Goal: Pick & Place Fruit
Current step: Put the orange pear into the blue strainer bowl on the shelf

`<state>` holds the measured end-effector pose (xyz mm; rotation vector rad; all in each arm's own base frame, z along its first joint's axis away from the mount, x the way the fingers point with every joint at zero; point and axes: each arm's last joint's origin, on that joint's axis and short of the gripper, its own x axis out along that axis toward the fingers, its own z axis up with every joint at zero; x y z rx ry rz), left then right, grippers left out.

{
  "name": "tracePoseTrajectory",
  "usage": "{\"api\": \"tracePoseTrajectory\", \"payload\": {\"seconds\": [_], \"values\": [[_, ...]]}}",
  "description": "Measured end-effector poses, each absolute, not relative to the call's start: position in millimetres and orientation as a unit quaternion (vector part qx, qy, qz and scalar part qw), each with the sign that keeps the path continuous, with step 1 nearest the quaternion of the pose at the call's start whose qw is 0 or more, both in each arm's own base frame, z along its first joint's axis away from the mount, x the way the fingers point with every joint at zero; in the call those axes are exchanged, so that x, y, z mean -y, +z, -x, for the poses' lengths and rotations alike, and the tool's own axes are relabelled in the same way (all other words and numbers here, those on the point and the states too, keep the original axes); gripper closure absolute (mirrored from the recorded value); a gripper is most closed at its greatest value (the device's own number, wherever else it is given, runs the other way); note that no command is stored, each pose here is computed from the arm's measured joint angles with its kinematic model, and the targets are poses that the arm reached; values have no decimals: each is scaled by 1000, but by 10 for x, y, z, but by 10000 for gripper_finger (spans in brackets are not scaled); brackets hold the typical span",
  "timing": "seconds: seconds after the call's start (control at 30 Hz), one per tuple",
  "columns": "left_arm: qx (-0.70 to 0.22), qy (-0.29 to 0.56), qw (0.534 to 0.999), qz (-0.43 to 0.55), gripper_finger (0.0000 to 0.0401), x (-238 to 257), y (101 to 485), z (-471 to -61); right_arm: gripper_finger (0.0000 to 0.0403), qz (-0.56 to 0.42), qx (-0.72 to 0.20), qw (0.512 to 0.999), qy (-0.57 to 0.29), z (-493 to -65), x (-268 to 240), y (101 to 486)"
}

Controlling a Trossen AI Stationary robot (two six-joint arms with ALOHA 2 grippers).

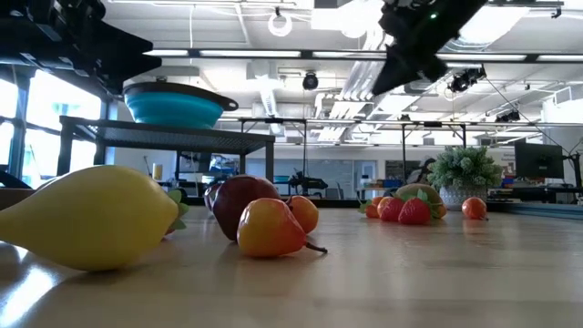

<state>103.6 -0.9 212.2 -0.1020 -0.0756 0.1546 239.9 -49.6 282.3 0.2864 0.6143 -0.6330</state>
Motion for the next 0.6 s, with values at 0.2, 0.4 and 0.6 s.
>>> {"api": "tracePoseTrajectory", "payload": {"seconds": [0.2,0.4,0.6], "values": [[37,77,995,51,217,9,2121,-1036,400,-178,-353,856,-334,-2211,456,2762],[37,77,995,51,217,9,2121,-1036,400,-184,-421,817,-347,-2107,438,2654],[37,77,995,51,217,9,2121,-1036,400,-221,-470,805,-288,-2071,388,2610]]}}
